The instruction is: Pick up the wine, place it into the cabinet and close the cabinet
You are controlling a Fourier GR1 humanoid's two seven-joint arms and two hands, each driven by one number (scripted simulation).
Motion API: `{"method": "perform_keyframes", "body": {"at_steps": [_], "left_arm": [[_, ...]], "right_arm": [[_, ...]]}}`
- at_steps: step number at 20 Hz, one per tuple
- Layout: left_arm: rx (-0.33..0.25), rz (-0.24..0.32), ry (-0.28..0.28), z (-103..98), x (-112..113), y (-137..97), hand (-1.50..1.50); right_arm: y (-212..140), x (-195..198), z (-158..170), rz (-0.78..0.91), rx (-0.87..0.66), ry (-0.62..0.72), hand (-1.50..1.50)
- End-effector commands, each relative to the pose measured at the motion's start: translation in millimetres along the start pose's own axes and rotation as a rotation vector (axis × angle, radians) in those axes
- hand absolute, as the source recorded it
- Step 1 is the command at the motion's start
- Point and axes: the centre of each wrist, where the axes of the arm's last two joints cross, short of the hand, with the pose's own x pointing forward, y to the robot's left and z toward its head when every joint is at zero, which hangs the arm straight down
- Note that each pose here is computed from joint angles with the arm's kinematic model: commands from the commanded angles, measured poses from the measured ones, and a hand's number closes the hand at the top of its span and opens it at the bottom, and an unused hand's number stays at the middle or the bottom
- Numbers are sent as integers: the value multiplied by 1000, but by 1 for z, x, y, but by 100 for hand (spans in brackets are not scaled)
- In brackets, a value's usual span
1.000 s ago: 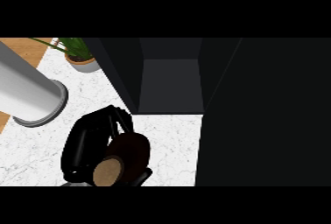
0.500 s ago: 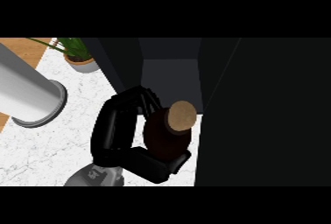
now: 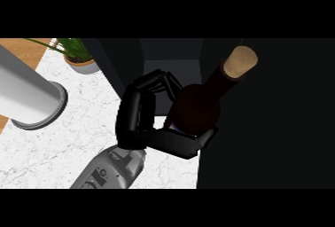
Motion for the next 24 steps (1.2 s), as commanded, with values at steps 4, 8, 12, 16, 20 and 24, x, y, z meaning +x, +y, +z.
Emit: {"method": "perform_keyframes", "body": {"at_steps": [4, 8, 12, 16, 20, 24], "left_arm": [[13, -52, -32, -8, -1, -10, 150], [42, -47, -8, -21, -19, -13, 150], [68, 9, 15, -17, -33, -3, 150], [98, 13, 9, -21, -45, 13, 150], [110, -42, 15, -13, -69, 1, 150], [93, -111, 10, -2, -68, 17, 150]], "right_arm": [[4, 18, 24, -34, 23, -74, -150], [-6, 17, 17, -35, 36, -78, -150], [-8, 11, 12, -21, 38, -67, -150], [-2, 28, 29, -23, 48, -65, -150], [4, 21, 15, -41, 20, -66, -150], [-10, 12, 15, -15, 15, -63, -150]]}}
